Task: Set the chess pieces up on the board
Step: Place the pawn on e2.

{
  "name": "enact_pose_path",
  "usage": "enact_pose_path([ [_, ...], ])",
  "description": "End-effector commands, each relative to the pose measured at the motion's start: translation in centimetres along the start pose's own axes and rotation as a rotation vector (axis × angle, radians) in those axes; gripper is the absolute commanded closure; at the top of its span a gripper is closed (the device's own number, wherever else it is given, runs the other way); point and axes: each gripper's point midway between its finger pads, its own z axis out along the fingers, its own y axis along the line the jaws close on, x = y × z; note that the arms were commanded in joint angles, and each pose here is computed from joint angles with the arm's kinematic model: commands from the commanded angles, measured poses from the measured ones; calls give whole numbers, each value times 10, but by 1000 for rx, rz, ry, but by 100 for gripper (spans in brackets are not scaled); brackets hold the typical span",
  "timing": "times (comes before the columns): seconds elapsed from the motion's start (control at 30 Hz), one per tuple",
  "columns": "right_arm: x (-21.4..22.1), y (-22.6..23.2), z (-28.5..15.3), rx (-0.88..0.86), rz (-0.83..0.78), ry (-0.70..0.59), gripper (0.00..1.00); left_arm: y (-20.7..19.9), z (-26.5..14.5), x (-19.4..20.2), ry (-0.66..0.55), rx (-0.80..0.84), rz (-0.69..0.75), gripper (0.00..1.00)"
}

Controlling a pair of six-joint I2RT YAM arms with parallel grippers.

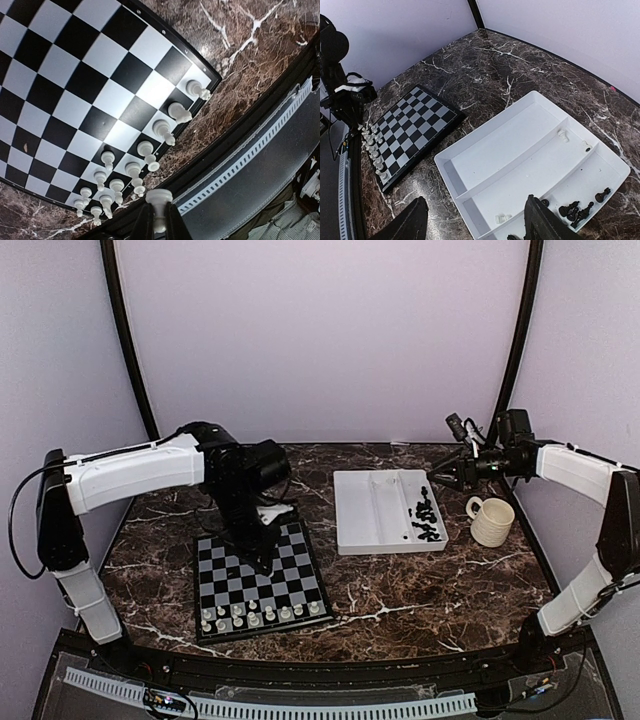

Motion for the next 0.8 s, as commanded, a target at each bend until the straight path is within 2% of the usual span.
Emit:
enact_pose_path([
  [0.0,0,9,-1,-20,-33,-6,33,6,26,24,149,-50,-11,100],
  [0.43,5,9,1,-30,-32,6,33,20,61,30,268,-98,-20,100],
  [0.77,8,8,3,-36,-25,12,33,32,74,26,287,-155,-23,98],
])
